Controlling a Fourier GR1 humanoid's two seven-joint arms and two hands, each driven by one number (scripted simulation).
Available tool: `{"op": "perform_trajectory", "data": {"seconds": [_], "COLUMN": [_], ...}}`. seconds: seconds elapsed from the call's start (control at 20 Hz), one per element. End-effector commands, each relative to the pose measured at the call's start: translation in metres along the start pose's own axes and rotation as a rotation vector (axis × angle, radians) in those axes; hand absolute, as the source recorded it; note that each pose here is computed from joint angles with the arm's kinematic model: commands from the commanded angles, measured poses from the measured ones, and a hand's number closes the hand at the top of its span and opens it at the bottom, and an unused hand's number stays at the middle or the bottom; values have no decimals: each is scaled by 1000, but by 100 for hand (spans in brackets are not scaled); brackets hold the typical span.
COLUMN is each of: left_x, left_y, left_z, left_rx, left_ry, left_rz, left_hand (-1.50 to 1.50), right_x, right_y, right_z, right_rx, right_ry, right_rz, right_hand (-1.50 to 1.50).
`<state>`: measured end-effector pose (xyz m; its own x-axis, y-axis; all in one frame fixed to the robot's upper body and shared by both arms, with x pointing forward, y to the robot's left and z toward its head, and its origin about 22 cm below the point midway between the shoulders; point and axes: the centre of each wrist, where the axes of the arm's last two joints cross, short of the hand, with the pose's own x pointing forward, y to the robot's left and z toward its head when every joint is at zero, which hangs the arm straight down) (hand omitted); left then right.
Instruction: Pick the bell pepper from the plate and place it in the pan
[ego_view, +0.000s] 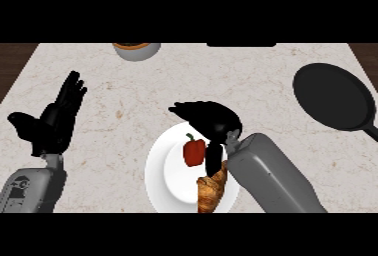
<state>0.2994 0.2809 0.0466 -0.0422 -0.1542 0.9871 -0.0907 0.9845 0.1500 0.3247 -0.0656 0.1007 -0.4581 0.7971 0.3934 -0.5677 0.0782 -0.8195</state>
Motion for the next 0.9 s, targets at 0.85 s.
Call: {"op": "perform_trajectory", "data": {"seconds": [0.85], "left_x": [6], "left_y": [-16], "left_z": [0], "left_rx": [9], "left_ry": [-15], "left_rz": [-1], "left_hand": [0], "right_x": [6], "right_y": [42], "right_z": [-33], "right_rx": [95], "right_ry": [141], "right_rz": [178], "right_hand": [-150]}}
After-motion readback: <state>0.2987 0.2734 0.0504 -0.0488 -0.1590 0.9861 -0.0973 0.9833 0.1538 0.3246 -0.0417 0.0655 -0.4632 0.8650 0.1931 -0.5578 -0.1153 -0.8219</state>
